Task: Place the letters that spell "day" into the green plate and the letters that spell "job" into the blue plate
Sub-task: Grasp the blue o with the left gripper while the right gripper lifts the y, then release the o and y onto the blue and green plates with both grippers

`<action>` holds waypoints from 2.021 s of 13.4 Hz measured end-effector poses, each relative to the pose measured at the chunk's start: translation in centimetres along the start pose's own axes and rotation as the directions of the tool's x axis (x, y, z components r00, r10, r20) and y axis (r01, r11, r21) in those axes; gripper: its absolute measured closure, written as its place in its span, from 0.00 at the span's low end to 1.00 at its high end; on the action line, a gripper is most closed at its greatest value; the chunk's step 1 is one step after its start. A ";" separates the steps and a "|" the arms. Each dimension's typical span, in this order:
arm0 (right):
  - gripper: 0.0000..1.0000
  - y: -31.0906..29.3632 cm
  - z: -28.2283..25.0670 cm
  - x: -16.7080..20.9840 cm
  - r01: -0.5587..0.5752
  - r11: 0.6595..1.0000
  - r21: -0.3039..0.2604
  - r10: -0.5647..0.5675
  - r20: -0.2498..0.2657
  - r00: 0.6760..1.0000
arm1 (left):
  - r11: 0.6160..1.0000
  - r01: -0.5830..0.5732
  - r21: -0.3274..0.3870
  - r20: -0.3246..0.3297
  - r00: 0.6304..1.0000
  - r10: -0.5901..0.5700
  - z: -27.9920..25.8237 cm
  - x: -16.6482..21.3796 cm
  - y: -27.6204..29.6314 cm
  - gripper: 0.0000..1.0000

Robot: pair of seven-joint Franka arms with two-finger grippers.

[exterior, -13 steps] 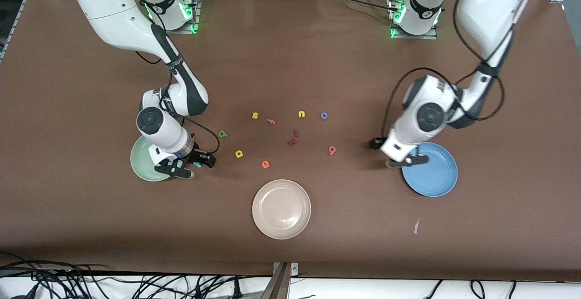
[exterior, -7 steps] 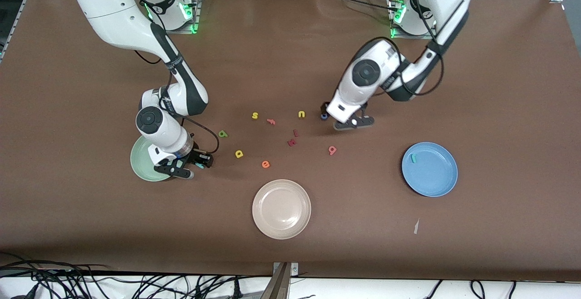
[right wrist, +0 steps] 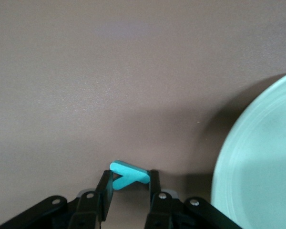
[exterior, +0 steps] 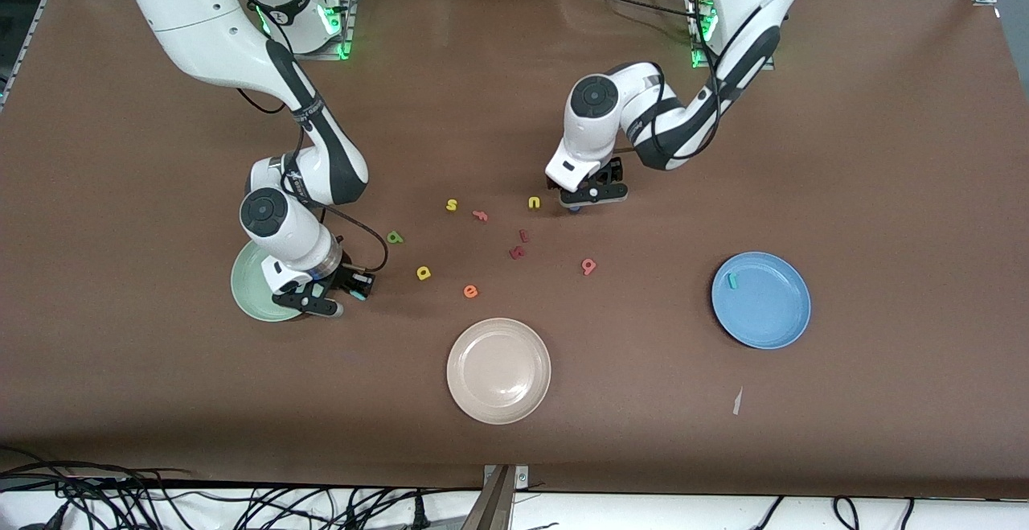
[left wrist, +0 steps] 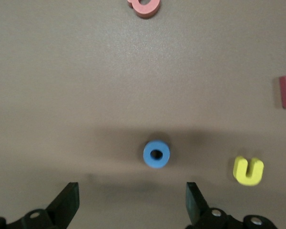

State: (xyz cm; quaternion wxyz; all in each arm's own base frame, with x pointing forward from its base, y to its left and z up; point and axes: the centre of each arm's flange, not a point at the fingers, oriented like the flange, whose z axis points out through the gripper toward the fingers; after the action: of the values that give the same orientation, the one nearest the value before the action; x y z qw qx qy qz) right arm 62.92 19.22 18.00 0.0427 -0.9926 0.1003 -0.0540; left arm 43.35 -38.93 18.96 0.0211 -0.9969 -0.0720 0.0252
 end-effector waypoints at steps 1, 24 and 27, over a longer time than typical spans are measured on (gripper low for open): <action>0.65 0.0 0.0 0.0 0.001 1.000 0.000 -0.001 0.000 1.000 | 1.000 0.007 -0.008 0.009 1.000 -0.007 0.5 0.6 0.2 0.02; 0.36 10.0 -7.4 -0.1 0.147 0.988 -0.052 -0.141 0.096 0.985 | 0.997 0.062 -0.040 0.035 0.998 -0.061 1.3 4.1 -0.2 0.72; 0.36 6.7 -7.3 -1.4 0.058 0.998 -0.036 -0.054 0.095 0.994 | 0.997 0.076 0.003 0.060 0.995 -0.076 -0.9 9.8 -4.1 0.72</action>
State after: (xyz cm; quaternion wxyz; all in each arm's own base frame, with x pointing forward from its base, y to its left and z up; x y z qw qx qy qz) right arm 59.46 12.46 24.45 0.0267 -0.9971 0.0714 -0.0063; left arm 52.49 -33.46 19.55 0.0204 -0.9922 -0.1103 0.0544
